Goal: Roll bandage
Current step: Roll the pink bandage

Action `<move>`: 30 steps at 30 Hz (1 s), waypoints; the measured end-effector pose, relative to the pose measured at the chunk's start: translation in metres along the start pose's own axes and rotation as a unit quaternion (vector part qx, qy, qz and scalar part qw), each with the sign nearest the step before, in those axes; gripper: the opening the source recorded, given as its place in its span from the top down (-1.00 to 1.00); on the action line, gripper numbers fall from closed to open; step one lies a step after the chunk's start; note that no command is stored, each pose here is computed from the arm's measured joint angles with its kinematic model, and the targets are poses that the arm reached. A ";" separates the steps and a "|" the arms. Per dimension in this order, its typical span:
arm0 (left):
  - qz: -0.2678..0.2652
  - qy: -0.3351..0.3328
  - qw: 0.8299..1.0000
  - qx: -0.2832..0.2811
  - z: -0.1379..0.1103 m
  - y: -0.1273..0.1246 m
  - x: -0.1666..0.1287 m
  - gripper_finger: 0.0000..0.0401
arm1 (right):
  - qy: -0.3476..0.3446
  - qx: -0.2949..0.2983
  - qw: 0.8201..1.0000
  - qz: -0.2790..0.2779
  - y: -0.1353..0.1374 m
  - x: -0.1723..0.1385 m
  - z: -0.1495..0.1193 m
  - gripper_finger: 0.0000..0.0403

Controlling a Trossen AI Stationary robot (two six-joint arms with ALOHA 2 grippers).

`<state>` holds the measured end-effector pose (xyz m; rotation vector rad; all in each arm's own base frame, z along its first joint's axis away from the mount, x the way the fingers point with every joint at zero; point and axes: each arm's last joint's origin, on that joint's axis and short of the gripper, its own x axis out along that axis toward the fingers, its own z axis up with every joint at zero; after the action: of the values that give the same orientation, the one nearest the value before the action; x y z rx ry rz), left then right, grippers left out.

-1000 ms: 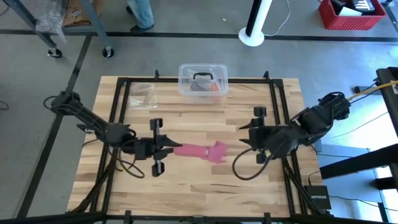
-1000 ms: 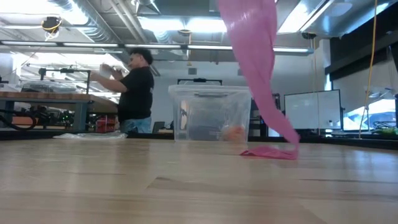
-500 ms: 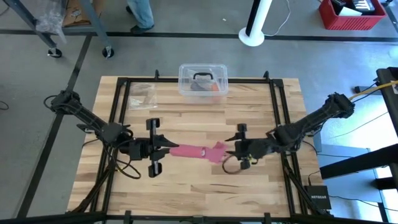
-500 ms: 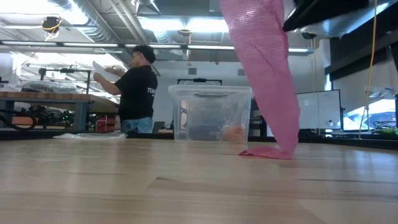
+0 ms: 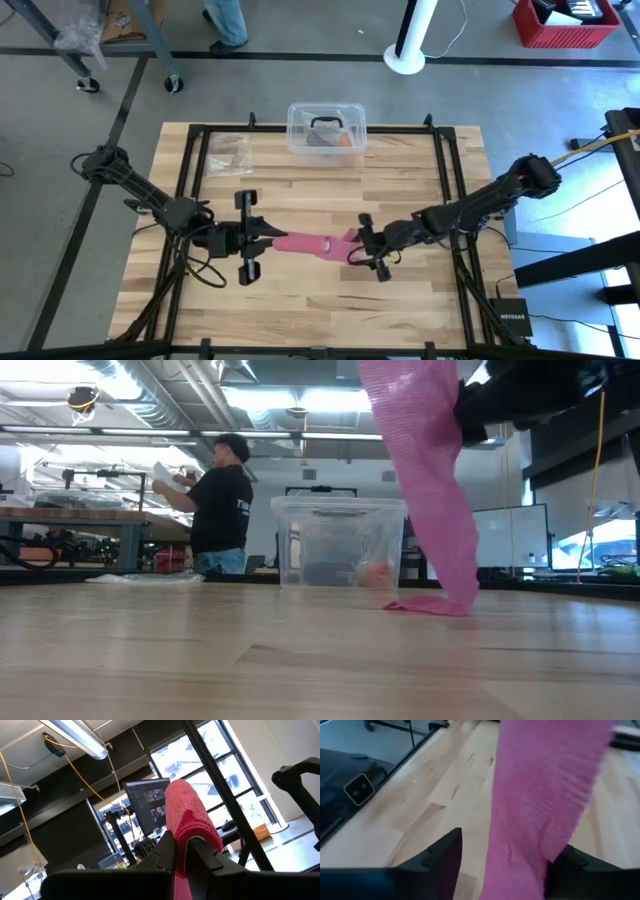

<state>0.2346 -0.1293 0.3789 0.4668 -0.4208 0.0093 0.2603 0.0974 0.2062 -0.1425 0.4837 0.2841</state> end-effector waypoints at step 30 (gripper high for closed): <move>0.141 0.129 0.976 0.108 -0.014 0.019 0.003 0.95 | -0.099 -0.124 0.985 0.073 0.116 -0.054 0.097 0.98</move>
<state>0.2412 -0.1061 0.3769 0.6082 -0.2275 0.3900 0.2218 0.2145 0.3087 -0.3196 0.2595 0.4972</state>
